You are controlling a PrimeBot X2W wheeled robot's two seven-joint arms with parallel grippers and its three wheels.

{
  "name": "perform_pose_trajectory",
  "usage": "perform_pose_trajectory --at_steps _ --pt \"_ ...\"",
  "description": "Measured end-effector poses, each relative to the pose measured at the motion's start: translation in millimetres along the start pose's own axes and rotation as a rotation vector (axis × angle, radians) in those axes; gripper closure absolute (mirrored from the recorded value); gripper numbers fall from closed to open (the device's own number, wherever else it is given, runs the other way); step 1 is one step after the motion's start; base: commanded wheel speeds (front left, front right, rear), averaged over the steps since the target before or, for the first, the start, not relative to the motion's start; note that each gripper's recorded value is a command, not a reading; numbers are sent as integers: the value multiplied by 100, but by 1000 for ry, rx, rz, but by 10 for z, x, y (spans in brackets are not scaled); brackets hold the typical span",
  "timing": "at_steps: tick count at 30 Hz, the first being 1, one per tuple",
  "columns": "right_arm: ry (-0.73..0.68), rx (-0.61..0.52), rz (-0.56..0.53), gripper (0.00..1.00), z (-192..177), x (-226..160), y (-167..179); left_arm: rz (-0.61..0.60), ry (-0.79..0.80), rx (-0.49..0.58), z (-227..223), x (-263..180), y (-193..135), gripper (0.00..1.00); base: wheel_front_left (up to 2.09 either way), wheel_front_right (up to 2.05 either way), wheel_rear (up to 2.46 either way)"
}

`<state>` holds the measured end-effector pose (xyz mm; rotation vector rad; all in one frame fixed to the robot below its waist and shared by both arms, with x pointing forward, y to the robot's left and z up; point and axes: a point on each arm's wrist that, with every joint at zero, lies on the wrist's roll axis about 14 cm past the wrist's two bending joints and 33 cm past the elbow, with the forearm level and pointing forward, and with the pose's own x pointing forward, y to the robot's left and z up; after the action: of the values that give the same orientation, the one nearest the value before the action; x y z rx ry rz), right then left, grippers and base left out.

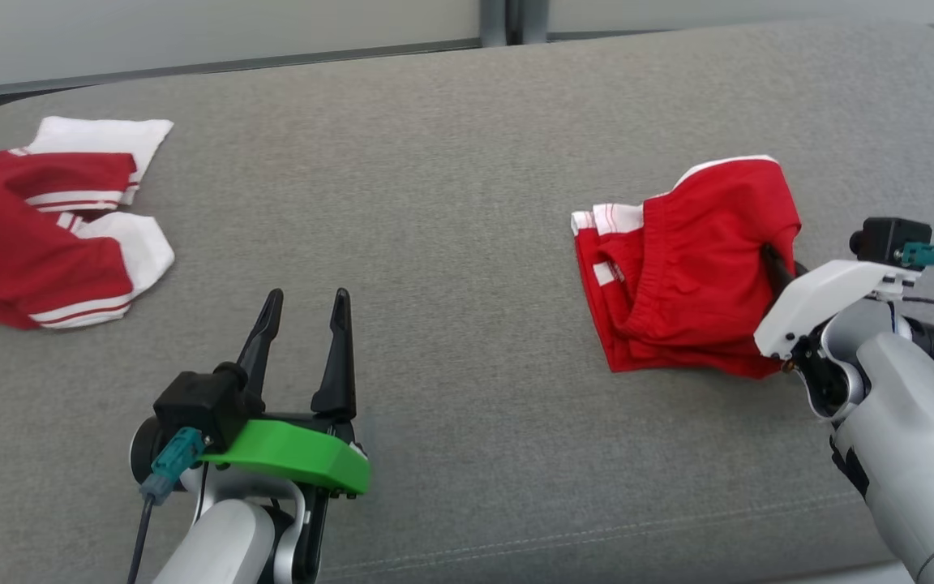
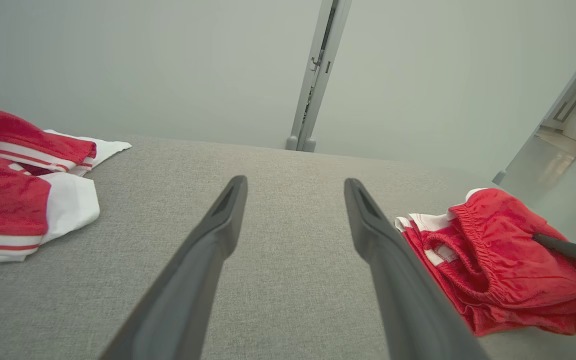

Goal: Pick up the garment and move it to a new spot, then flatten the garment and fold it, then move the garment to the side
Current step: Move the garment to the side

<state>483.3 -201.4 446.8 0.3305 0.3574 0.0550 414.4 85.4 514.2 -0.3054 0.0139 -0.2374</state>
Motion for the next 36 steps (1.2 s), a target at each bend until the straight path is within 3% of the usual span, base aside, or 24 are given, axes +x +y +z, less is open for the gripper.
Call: perform_pose_trajectory --at_steps 13,26,36 --pt "-90 -103 -126 100 599 130 -615 -166 47 5 -208 576 -397 0 0 0 0" --pt "-72 -235 -312 100 799 377 -1480 -204 96 20 -504 952 -317 0 0 0 0" --pt "-32 -341 -401 100 819 547 -1873 -201 97 32 -557 1046 -226 0 0 0 0"
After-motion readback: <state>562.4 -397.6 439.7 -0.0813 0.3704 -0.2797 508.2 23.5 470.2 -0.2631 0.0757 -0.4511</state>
